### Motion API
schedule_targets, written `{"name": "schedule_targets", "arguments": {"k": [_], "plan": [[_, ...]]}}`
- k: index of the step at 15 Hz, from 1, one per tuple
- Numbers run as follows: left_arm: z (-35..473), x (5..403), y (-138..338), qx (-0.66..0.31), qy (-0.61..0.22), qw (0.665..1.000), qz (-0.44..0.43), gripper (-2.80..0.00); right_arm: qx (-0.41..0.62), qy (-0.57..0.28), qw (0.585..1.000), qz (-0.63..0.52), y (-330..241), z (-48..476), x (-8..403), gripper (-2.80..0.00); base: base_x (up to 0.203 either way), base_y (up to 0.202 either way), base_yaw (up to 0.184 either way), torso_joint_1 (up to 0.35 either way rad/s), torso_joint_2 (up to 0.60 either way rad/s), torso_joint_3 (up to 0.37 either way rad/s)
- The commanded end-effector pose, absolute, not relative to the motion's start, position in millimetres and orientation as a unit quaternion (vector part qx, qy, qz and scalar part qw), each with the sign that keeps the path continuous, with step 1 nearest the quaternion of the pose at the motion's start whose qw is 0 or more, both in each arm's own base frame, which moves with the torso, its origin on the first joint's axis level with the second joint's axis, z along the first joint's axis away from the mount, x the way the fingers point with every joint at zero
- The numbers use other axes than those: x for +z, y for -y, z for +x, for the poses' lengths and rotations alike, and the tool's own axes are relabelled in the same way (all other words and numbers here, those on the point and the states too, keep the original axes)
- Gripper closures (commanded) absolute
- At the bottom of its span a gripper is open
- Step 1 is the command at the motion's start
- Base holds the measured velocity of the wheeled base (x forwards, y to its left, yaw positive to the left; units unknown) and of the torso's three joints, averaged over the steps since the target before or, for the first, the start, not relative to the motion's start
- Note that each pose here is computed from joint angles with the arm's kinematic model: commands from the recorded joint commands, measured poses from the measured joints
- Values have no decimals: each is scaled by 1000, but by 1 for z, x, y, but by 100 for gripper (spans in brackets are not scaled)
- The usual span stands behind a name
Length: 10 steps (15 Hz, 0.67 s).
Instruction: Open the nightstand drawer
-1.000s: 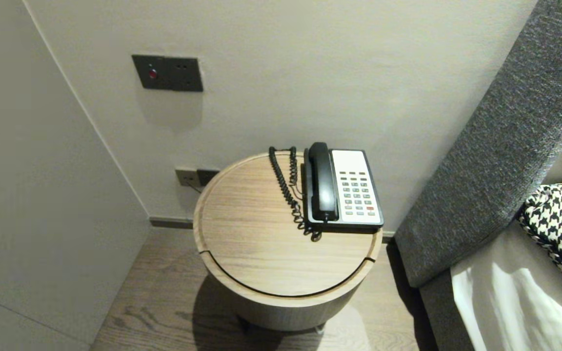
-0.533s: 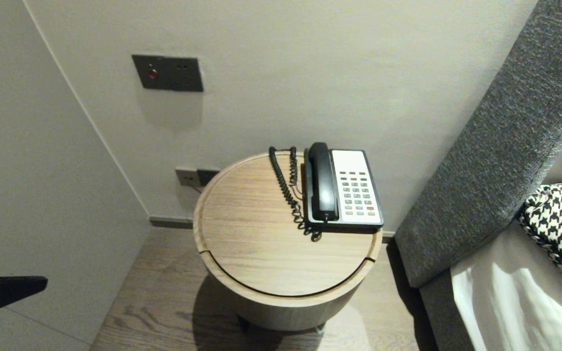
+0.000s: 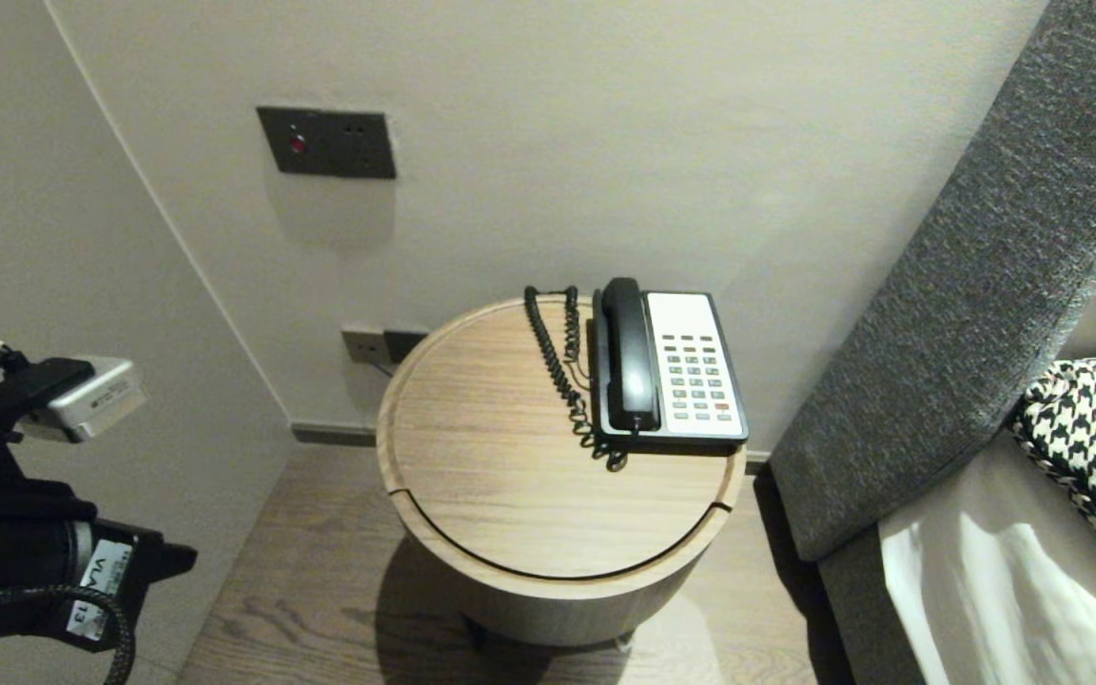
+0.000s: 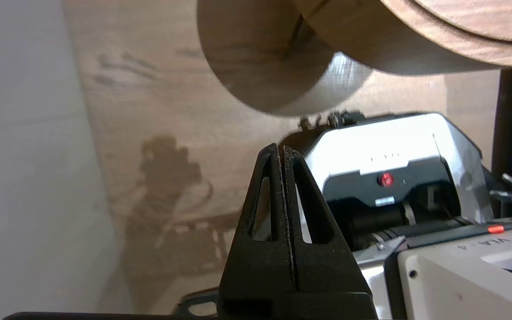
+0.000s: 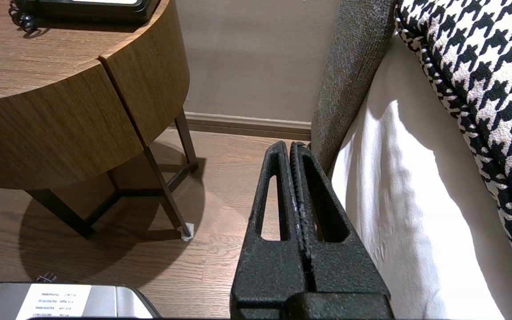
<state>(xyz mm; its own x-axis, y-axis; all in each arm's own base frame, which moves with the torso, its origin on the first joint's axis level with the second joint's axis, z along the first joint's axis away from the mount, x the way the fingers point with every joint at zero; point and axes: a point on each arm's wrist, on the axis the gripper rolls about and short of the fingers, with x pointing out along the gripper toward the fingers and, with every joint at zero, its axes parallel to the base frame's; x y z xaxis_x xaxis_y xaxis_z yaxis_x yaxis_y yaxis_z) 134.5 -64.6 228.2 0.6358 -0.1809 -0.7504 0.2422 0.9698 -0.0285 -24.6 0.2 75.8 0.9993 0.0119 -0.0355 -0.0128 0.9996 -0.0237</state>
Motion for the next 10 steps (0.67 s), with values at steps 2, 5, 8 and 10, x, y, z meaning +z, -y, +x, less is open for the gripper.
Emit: {"name": "schedule_targets", "arguments": {"k": [2,5,8,10], "plan": [[148,215,80,-121,-449,885,39,0,7,-19,1000,-12,0,-24,75,0,0,0,0,0,0,0],[154,210,89,-129,-453,881,41,0,7,-18,1000,-12,0,-25,76,0,0,0,0,0,0,0],[157,209,91,-130,-454,880,42,0,6,-18,1000,-12,0,-25,76,0,0,0,0,0,0,0],[156,211,91,-130,-451,882,41,0,7,-19,1000,-12,0,-24,75,0,0,0,0,0,0,0]]}}
